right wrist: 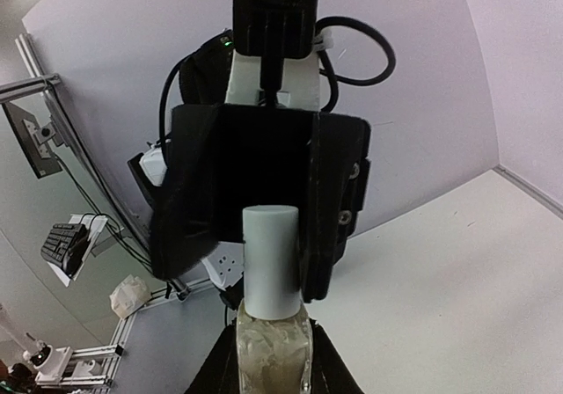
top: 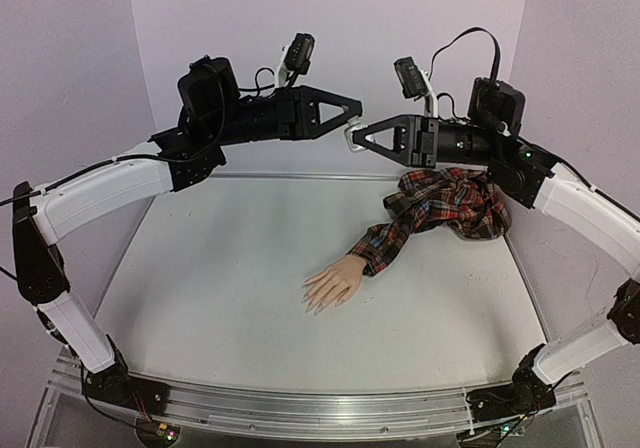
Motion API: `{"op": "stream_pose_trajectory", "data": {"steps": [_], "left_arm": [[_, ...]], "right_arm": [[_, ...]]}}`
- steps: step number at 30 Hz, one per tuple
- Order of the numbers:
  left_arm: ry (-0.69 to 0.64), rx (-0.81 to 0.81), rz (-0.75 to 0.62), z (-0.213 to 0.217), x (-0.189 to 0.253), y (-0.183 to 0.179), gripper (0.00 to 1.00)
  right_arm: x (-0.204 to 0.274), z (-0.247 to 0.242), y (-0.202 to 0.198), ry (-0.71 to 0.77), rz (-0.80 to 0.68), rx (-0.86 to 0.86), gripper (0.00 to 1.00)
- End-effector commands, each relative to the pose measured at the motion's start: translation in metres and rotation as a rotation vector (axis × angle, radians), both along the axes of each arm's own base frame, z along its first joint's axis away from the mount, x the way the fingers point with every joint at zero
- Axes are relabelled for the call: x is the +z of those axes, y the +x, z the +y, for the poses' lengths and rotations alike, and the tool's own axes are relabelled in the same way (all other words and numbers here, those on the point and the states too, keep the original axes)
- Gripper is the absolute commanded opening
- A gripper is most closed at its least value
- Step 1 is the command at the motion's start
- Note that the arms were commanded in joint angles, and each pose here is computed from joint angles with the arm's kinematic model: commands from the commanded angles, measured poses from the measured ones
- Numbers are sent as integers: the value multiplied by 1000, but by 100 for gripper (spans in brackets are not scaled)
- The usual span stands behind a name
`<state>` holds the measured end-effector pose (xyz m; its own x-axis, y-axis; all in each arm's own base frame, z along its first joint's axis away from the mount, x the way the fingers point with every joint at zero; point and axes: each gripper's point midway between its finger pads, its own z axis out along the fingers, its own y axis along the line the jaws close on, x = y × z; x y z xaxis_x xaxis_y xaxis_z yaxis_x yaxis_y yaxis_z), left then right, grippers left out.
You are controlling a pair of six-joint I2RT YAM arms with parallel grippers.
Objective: Paint the nails
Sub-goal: Open the cap of the nail polish bottle.
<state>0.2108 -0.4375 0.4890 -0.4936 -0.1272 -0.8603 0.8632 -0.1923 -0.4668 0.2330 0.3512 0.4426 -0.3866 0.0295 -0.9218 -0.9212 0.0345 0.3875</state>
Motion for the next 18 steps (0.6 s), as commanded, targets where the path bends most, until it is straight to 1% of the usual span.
{"op": "stream_pose_trajectory", "data": {"steps": [1,6,8,10,11,14,16,18], "left_arm": [[-52,-33,-62,5,27,-9,25],[-30,12,-58,4,24,-1,12],[-16,57,-57,3,22,6,9],[11,134,-45,1,19,19,3],[32,188,-35,0,16,29,0],[92,385,25,0,7,65,0],[140,563,101,6,-8,99,0],[161,702,179,13,-21,126,0]], "right_arm": [[26,-4,-1,64,-63,3,0],[27,-8,9,70,-70,-68,0],[25,-11,19,66,-73,-136,0],[22,-16,32,47,-87,-228,0],[18,-20,41,22,-89,-291,0],[3,-33,71,-68,-98,-506,0],[-9,-46,95,-148,-122,-691,0],[-17,-55,109,-230,-172,-847,0]]}}
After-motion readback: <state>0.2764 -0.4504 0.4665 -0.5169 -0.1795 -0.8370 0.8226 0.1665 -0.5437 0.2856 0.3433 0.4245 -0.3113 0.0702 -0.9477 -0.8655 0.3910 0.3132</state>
